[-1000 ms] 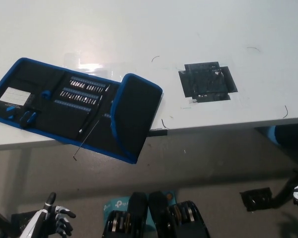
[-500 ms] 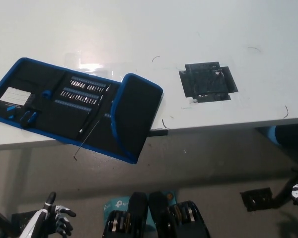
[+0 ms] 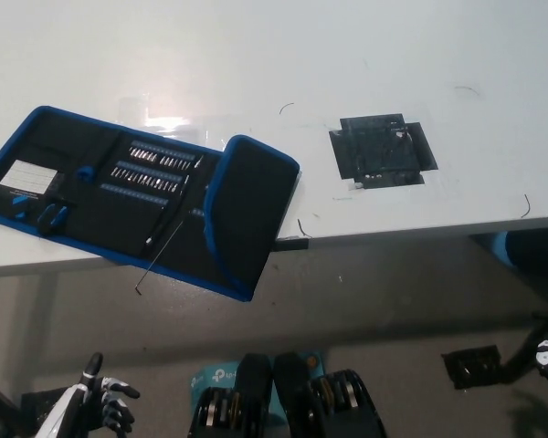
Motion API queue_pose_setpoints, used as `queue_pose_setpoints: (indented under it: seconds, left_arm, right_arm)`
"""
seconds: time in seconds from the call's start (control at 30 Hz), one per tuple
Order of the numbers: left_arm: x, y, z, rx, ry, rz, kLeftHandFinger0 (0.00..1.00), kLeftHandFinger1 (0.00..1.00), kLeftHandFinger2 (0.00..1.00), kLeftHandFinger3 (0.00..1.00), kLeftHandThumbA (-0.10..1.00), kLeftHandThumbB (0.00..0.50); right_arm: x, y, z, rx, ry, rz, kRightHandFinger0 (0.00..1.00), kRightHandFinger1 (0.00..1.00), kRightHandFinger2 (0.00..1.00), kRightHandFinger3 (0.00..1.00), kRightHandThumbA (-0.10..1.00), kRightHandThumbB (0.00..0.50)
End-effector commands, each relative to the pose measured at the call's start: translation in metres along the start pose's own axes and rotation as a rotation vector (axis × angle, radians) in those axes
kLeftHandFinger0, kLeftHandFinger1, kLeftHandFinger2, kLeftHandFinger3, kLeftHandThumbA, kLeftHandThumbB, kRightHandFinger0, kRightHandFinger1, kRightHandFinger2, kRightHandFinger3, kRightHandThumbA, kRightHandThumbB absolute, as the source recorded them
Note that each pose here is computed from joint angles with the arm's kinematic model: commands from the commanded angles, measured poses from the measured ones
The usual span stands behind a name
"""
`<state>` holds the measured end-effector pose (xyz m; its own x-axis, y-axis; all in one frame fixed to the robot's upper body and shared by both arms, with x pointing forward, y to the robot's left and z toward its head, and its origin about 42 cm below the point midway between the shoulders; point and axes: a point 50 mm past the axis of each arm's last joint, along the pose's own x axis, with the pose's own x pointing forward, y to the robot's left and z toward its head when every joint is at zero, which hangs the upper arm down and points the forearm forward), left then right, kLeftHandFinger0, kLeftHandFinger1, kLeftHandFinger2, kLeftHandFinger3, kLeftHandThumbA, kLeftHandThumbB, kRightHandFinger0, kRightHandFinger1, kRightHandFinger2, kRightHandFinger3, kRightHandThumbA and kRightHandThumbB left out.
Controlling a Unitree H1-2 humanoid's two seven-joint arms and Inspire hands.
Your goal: The robot uses its right hand to lift an edge of the toolkit kept in middle of the desk and make one fold in it
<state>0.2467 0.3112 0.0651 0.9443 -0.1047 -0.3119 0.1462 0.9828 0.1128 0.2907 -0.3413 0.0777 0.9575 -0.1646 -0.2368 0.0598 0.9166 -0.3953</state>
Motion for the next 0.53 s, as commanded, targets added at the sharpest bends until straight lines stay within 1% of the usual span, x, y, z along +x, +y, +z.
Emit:
queue_pose_setpoints:
  seconds: [0.0,0.07,0.27,0.4,0.5]
  left_arm:
    - [-0.0021,0.0093,0.008,0.028,-0.038,0.02,0.28,0.29,0.28,0.41,1.0,0.5]
    - [-0.0036,0.0088,0.01,0.029,-0.036,0.016,0.29,0.3,0.29,0.41,1.0,0.5]
    - [-0.0037,0.0082,0.0073,0.037,-0.037,0.024,0.3,0.3,0.29,0.41,1.0,0.5]
    - [-0.0012,0.0086,0.0072,0.029,-0.042,0.022,0.29,0.28,0.28,0.4,1.0,0.5]
    - [-0.0001,0.0084,0.008,0.02,-0.035,0.021,0.32,0.3,0.29,0.41,1.0,0.5]
  right_arm:
    - [0.0064,-0.0124,0.0165,-0.03,-0.065,-0.039,0.32,0.35,0.44,0.74,-0.03,0.173]
    - [0.0061,-0.0123,0.0166,-0.028,-0.068,-0.04,0.32,0.34,0.43,0.74,-0.04,0.175]
    - [0.0065,-0.0131,0.0181,-0.027,-0.071,-0.04,0.31,0.33,0.43,0.74,-0.05,0.177]
    - [0.0076,-0.0133,0.0192,-0.027,-0.072,-0.038,0.34,0.36,0.45,0.73,-0.04,0.176]
    - [0.0088,-0.0139,0.0198,-0.031,-0.073,-0.036,0.32,0.35,0.45,0.73,-0.04,0.177]
